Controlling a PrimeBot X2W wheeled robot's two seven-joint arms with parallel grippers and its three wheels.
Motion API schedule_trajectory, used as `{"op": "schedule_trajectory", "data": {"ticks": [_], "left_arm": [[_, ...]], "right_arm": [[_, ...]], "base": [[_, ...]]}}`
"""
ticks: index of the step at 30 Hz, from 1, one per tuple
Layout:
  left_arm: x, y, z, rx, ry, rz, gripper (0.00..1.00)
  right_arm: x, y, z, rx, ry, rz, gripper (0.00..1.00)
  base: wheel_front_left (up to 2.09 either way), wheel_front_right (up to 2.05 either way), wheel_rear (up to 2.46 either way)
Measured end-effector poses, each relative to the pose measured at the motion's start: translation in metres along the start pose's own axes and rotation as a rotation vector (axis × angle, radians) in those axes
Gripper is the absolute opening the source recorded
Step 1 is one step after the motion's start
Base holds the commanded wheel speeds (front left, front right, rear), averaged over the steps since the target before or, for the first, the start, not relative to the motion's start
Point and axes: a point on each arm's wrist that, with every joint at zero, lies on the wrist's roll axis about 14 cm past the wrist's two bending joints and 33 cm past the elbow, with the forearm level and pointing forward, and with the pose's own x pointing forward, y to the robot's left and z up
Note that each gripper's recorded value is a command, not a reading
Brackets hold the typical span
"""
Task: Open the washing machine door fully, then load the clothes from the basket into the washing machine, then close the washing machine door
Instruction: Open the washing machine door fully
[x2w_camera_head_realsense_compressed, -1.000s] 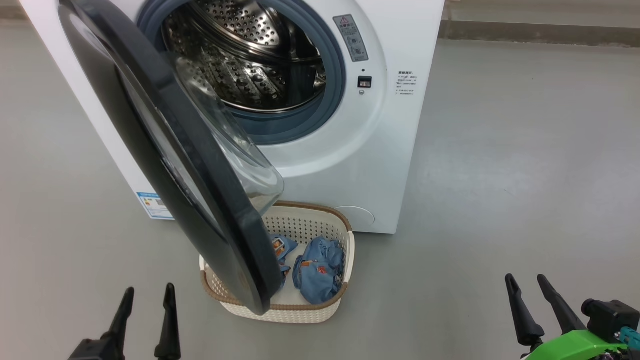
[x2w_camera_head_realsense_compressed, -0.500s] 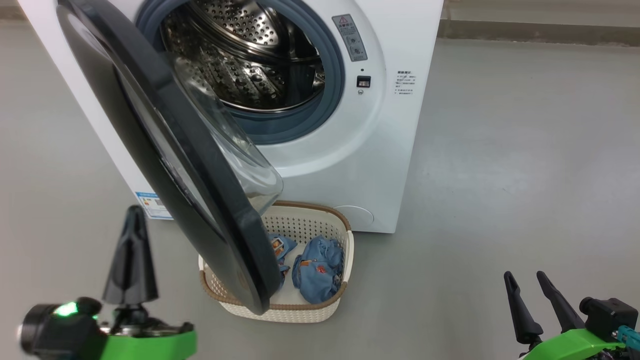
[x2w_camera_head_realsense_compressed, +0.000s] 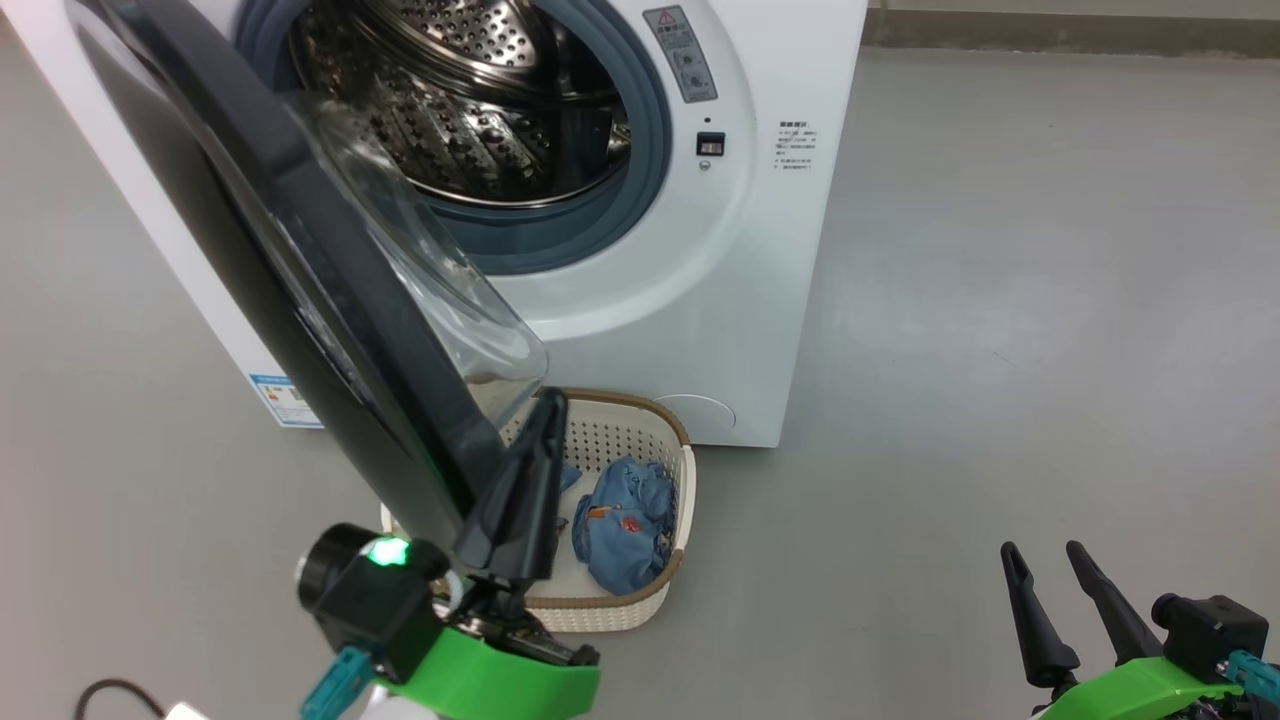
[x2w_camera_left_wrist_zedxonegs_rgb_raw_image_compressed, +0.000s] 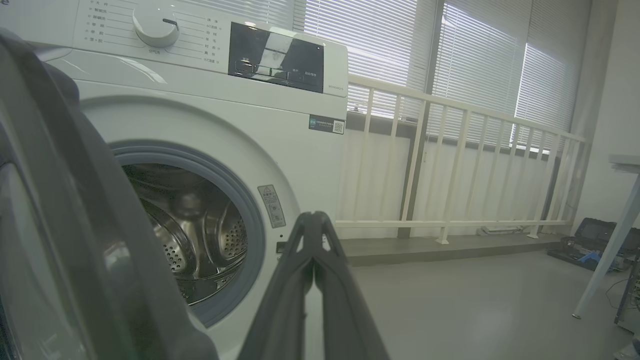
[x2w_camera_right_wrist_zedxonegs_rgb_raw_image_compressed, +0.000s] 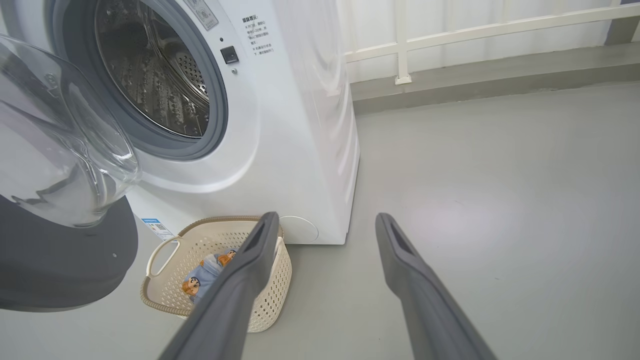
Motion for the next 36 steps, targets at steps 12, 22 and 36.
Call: {"op": "schedule_trajectory", "data": {"ticks": [12,22,36], "left_arm": [[-0.003,-0.002,-0.057,-0.063,0.176,0.017,0.0],[-0.011,0.022,-0.078,-0.05,0.247,0.096,0.0],[-0.019,0.037,-0.084,-0.054,0.272,0.151,0.0]], "right_arm": [[-0.001,-0.005,-0.003,0.002,0.008,-0.015,1.0],[0.002,-0.004,-0.003,-0.005,0.009,-0.01,1.0],[0.009,-0.002,0.001,-0.005,-0.002,0.001,1.0]], "base": [[0.0,0.0,0.0],[0.0,0.0,0.0],[0.0,0.0,0.0]]}}
